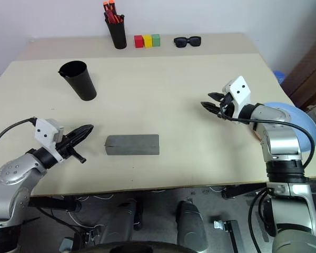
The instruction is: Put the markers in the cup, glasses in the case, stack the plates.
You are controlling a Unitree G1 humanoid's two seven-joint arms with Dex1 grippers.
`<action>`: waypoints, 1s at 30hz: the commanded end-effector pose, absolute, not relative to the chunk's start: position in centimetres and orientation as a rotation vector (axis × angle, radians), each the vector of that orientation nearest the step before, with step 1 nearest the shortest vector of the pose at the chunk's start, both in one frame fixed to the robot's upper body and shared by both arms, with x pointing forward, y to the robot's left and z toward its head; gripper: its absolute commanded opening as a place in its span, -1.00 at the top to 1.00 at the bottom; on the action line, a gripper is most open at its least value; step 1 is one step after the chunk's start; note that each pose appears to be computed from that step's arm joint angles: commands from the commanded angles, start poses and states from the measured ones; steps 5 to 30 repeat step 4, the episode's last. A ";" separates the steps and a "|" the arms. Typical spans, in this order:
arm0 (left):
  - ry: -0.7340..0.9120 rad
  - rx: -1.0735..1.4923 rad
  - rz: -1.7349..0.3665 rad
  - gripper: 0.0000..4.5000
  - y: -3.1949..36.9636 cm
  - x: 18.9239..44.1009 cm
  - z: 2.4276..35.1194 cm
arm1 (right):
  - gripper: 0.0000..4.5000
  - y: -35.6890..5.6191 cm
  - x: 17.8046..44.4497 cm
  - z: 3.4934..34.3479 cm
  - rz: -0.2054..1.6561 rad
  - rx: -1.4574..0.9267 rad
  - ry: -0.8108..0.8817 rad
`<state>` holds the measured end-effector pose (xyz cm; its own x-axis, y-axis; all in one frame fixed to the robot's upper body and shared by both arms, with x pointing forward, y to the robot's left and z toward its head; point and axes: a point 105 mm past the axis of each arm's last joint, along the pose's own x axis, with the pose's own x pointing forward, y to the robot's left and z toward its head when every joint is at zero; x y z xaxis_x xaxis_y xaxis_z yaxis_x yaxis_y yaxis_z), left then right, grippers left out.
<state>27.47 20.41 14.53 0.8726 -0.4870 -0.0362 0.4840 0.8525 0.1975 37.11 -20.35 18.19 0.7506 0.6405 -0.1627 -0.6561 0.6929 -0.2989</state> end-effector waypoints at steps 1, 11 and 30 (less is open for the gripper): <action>-0.079 0.192 -0.474 1.00 20.3 27.1 16.2 | 0.17 -19.7 37.3 19.4 0.757 -0.359 -0.005; -0.078 0.180 -0.462 1.00 20.2 27.0 16.1 | 0.17 -19.4 37.5 19.1 0.770 -0.359 0.001; -0.078 0.180 -0.462 1.00 20.2 27.0 16.1 | 0.17 -19.4 37.5 19.1 0.770 -0.359 0.001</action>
